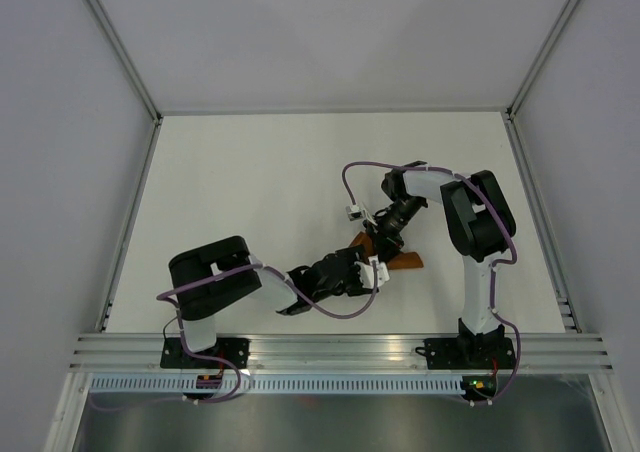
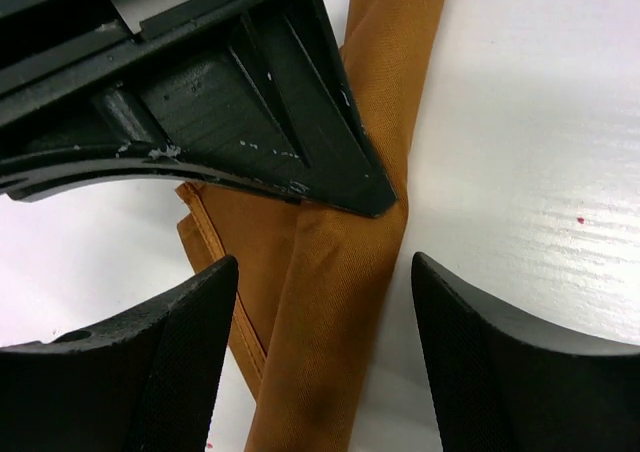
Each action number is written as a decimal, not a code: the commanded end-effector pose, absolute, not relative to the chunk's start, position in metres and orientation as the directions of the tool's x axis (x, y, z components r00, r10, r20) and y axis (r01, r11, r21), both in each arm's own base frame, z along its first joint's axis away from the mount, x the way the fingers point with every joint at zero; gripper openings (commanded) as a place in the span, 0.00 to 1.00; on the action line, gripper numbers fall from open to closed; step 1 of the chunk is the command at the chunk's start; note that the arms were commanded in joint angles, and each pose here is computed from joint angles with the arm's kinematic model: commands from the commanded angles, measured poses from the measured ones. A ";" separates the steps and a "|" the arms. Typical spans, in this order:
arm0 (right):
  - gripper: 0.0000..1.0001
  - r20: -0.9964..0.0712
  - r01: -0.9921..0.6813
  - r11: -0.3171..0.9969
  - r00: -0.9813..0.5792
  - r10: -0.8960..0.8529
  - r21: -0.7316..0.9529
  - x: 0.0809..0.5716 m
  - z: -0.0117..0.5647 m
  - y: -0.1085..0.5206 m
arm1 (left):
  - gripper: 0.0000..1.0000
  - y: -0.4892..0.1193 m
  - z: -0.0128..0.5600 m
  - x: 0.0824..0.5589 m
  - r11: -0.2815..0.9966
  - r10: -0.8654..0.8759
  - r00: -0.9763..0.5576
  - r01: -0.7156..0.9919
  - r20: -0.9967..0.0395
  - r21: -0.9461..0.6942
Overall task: Fold the napkin, place the utensils inside, and roll it up
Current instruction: Roll the napkin with the utensil
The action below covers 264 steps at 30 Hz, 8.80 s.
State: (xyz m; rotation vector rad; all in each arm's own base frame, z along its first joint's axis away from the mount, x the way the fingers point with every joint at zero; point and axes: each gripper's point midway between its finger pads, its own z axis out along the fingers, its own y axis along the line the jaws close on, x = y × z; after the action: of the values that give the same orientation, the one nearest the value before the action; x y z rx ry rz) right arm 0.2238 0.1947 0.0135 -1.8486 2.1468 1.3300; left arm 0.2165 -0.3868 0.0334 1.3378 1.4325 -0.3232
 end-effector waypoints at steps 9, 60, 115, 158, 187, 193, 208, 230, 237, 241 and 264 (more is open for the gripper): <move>0.09 -0.438 -0.862 -0.065 -0.189 -0.879 0.503 0.237 -0.035 0.173 | 0.28 -0.385 -0.009 0.204 0.182 0.633 0.212 0.894 -0.744 0.409; 0.90 -0.717 -0.960 0.253 -0.091 -0.691 -0.122 0.274 0.075 0.124 | 0.02 -0.333 -0.084 0.197 0.543 0.618 -0.754 0.614 -0.222 -0.573; 0.10 -0.452 -0.981 -0.095 0.163 -0.877 -0.170 0.214 -0.017 0.171 | 0.41 -0.355 0.012 0.273 0.505 0.369 -0.842 0.537 -0.393 -0.676; 0.09 -0.397 -0.853 -0.107 -0.124 -0.910 0.512 0.232 -0.033 0.178 | 0.56 -0.325 0.118 0.235 0.543 0.391 0.140 0.763 -0.910 0.351; 0.10 -0.387 -0.844 -0.063 -0.177 -0.905 0.533 0.244 -0.034 0.175 | 0.59 -0.404 0.051 0.212 0.290 0.501 0.292 0.830 -0.815 0.476; 0.10 -0.381 -0.841 -0.056 -0.184 -0.906 0.539 0.244 -0.035 0.175 | 0.54 -0.403 0.037 0.211 0.285 0.522 0.287 0.828 -0.803 0.482; 0.39 -0.400 -0.857 -0.042 -0.196 -0.895 0.514 0.251 -0.026 0.179 | 0.04 -0.400 0.000 0.191 0.241 0.567 0.194 0.890 -0.800 0.386; 0.78 -0.656 -0.927 0.363 -0.335 -0.676 0.099 0.345 0.072 0.140 | 0.02 -0.383 -0.025 0.182 0.266 0.604 -0.192 0.963 -0.774 -0.031; 0.78 -0.753 -0.917 0.385 -0.182 -0.632 -0.100 0.328 0.111 0.128 | 0.02 -0.381 -0.028 0.189 0.296 0.614 -0.353 0.932 -0.706 -0.208; 0.77 -0.765 -0.928 0.341 -0.110 -0.634 -0.149 0.297 0.105 0.127 | 0.04 -0.372 -0.033 0.189 0.319 0.623 -0.442 0.897 -0.645 -0.306; 0.73 -0.651 -0.929 0.131 0.138 -0.747 -0.347 0.243 0.044 0.169 | 0.09 -0.373 -0.043 0.196 0.381 0.623 -0.641 0.749 -0.448 -0.542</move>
State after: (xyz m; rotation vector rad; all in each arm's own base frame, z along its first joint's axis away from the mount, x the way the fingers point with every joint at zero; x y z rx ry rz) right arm 0.2326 0.1643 0.0433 -1.6471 1.6878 0.3587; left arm 0.2294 -0.4155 0.0195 1.2520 2.1020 -1.1972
